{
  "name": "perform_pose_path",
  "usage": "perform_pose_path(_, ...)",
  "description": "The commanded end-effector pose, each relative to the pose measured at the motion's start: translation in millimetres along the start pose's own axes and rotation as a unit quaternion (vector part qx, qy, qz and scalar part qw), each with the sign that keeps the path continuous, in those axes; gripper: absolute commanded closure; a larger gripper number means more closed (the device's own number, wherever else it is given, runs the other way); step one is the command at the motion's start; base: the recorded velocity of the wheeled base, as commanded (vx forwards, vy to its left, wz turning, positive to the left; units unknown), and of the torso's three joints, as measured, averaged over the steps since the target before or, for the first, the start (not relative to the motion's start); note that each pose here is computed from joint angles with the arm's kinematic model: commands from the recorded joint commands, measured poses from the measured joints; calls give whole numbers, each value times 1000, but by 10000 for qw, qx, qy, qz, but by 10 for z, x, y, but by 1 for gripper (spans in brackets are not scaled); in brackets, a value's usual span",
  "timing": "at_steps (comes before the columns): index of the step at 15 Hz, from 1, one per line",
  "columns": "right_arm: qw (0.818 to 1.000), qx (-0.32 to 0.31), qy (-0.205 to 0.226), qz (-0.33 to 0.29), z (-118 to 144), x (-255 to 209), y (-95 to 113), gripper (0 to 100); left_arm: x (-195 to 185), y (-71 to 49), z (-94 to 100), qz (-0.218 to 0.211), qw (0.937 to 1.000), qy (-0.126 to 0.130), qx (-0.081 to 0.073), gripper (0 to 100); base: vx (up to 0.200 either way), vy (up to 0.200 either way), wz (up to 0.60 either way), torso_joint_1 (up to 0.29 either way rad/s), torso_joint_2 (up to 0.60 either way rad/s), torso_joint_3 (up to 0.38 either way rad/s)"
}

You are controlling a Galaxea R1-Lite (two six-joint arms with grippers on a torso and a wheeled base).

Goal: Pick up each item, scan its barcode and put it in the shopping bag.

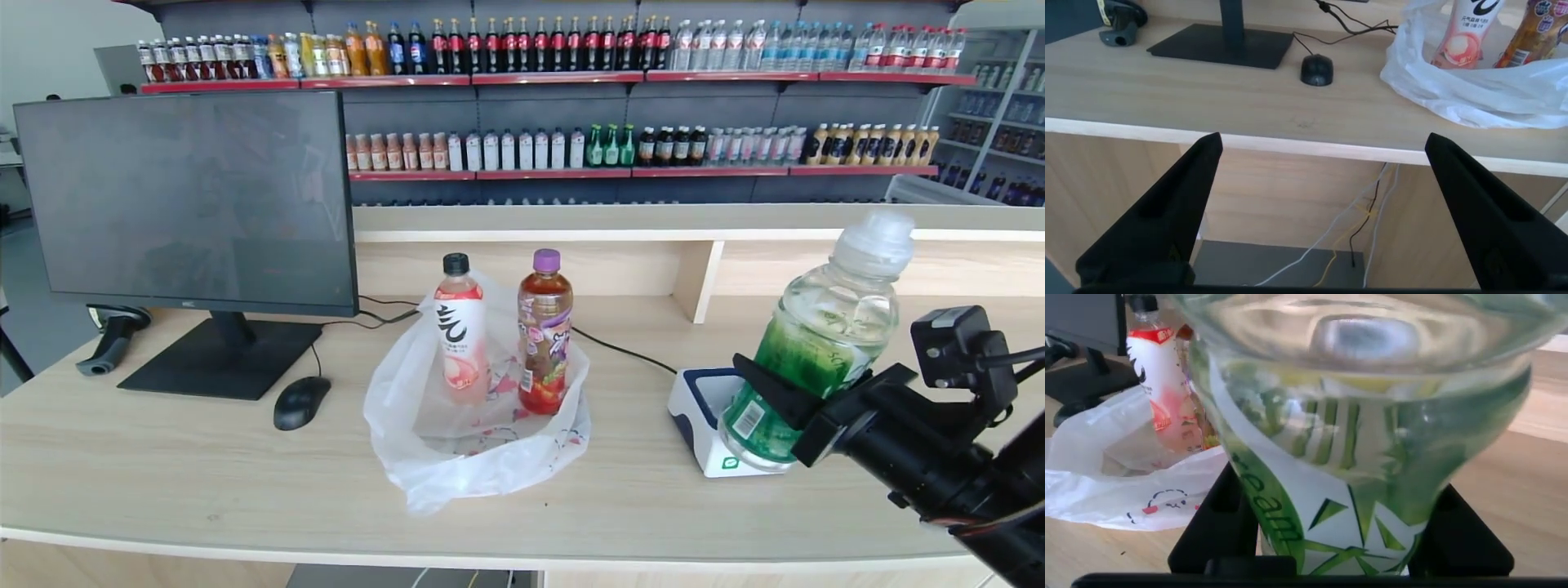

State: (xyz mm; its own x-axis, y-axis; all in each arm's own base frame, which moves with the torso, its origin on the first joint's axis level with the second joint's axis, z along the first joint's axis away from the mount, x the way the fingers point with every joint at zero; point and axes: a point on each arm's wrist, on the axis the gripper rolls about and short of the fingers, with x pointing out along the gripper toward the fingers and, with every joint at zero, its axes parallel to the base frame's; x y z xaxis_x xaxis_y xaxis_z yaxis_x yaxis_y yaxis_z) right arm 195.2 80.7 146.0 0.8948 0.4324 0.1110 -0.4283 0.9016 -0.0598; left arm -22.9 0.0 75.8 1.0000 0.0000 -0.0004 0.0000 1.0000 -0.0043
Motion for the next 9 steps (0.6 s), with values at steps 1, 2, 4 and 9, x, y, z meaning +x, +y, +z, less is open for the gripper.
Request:
perform_pose_path(1, 9996, -194, 182, -96, -63, -76, -36, 100, 0, 0, 0, 0, 10000, -2, -2, 0, 0, 0, 0, 0, 0, 0)
perform_pose_path(2, 9990, -289, 302, -138, -104, -111, -52, 100, 0, 0, 0, 0, 10000, -2, -2, 0, 0, 0, 0, 0, 0, 0)
perform_pose_path(4, 9987, -416, 266, -145, -95, -75, -59, 100, 0, 0, 0, 0, 10000, -2, -9, 0, 0, 0, 0, 0, 0, 0)
perform_pose_path(9, 9909, -1096, -775, -80, 266, 382, -116, 100, 0, 0, 0, 0, 10000, -2, -2, 0, 0, 0, 0, 0, 0, 0)
